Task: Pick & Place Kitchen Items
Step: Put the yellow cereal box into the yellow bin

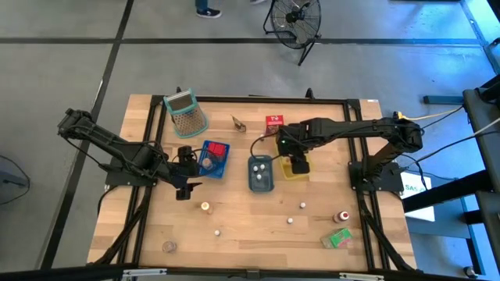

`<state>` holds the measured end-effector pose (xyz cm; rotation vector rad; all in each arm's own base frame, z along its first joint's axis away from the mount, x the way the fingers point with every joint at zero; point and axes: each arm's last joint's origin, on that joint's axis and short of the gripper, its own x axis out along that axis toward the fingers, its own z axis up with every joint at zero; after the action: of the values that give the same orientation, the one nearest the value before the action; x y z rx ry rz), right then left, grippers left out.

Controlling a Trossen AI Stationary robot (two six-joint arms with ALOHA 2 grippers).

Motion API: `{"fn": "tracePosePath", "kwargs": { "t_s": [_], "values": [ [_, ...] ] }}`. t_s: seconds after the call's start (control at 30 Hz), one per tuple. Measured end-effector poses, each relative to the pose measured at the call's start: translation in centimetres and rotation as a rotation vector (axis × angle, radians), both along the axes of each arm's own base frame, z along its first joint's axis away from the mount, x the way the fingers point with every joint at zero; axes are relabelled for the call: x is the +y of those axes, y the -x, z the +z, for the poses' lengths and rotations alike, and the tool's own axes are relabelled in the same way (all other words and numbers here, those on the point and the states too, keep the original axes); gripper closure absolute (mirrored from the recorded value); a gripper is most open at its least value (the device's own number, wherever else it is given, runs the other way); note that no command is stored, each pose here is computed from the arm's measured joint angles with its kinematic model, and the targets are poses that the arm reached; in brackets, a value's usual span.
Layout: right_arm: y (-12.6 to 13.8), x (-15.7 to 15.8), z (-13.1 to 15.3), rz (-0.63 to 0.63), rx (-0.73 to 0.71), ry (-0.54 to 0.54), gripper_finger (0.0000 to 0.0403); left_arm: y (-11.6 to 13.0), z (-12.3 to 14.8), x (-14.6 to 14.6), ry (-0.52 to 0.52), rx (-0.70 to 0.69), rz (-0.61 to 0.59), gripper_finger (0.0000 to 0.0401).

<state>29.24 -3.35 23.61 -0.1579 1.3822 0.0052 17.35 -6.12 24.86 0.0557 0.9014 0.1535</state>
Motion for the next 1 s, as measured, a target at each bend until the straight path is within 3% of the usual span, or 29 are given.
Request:
{"fn": "tracePosePath", "kwargs": {
  "t_s": [0.33, 1.0],
  "values": [
    [-0.42, -0.24, 0.12, -0.018, -0.041, 0.07, 0.0189, 0.0, 0.0, 0.0, 0.0, 0.0, 0.0, 0.0122],
    [-0.64, -0.15, 0.17, -0.014, -0.063, 0.067, 0.0189, 0.0, 0.0, 0.0, 0.0, 0.0, 0.0, 0.0122]
  ]
}}
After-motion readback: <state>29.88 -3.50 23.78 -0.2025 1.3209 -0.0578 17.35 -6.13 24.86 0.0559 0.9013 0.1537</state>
